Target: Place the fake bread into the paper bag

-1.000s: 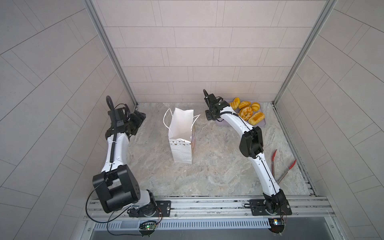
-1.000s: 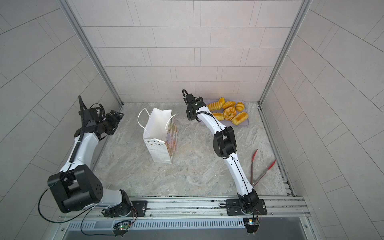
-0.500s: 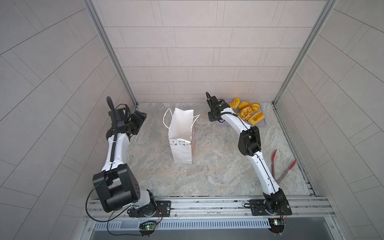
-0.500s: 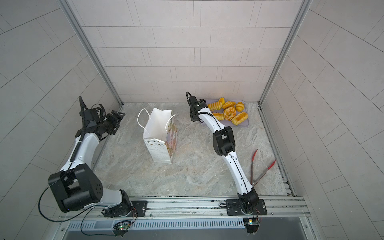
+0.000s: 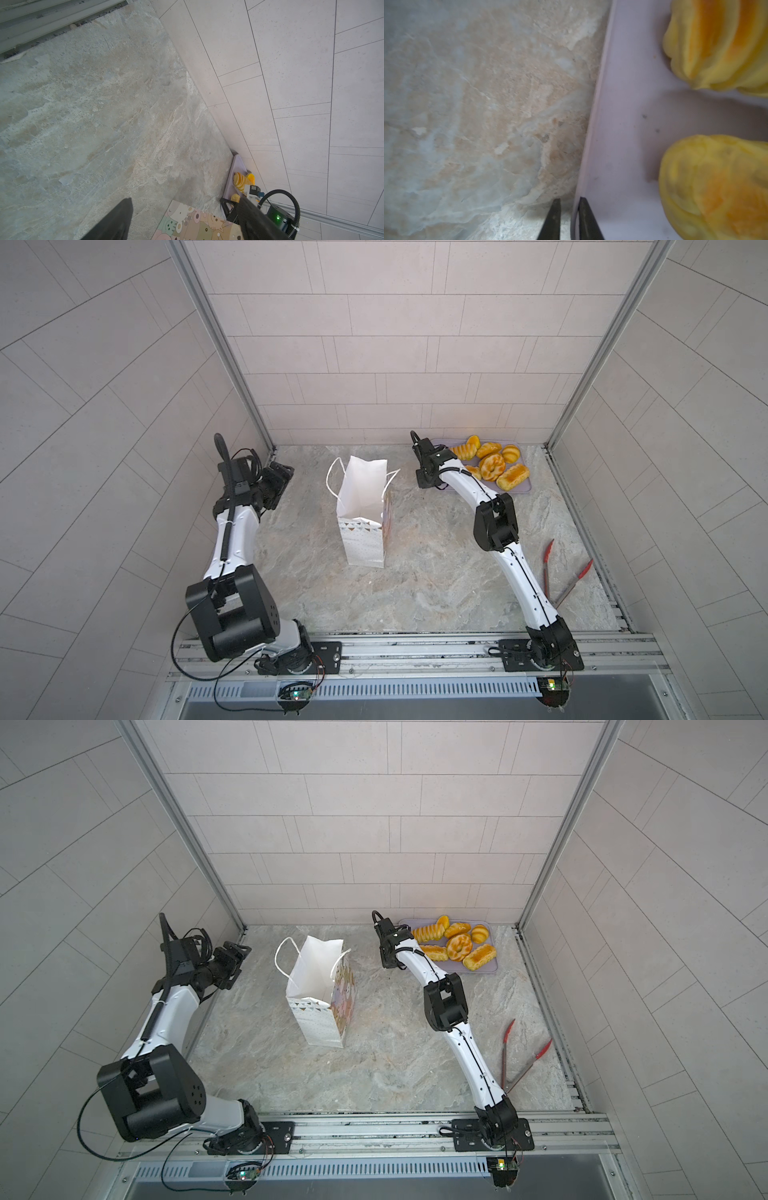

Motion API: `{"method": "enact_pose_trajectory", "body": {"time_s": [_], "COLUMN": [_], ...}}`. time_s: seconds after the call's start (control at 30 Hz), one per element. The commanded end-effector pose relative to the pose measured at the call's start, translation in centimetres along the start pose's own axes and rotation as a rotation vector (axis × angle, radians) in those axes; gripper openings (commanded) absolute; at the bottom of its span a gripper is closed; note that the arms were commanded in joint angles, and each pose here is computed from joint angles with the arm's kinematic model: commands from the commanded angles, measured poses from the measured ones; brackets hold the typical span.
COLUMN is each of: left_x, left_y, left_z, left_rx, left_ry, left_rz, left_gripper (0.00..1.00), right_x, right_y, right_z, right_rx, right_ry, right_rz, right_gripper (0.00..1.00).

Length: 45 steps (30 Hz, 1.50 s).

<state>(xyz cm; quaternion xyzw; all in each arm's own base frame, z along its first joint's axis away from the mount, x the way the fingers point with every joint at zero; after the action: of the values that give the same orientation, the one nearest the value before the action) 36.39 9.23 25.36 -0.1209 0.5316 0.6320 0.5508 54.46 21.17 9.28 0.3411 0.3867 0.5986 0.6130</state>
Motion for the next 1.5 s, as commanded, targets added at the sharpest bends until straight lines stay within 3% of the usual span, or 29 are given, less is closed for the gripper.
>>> {"method": "enact_pose_trajectory", "body": {"time_s": [0.0,0.13,0.43,1.0,1.47], "left_x": [-0.4,-0.6,-1.1,-1.8,-2.1], "left_y": [-0.1,0.1,0.7,1.6,2.6], "left_z": [-0.1,-0.2,-0.6,-1.8,-2.8], "left_rx": [0.003,0.002,-0.001,0.013,0.025], "left_ry": [-0.001,0.001,0.006,-0.003,-0.018], "left_rz": [-0.021,-0.031,-0.063,-0.096,-0.099], "left_gripper": [0.85,0.85,0.85,0.85,0.85], "right_x": [1.2,1.7,1.8,3.2,5.0], "right_y": [-0.4,-0.2,1.9,6.6,11.8], "right_z": [-1.5,-2.1,-5.9,-17.0,-21.0], "right_rx": [0.045,0.063,0.181,0.205,0.137], "right_ry": [0.007,-0.016,-0.023,-0.13,-0.261], "right_rz": [0.0,0.005,-0.018,0.055,0.141], "right_gripper": [0.08,0.0,0.0,0.0,0.0]}}
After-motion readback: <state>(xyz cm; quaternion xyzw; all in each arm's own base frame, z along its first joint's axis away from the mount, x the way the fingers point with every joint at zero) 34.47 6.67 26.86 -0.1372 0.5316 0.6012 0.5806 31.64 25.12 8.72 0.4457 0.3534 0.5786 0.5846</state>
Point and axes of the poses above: each gripper's point midway between its finger pads, its own y axis back along the fingers, its own x axis along the line the jaws close on, z = x × y, the point moved 6 cm from there along y, back along the fingers, and after that the axes turned 3 degrees about -y, right-handed, at the moved point
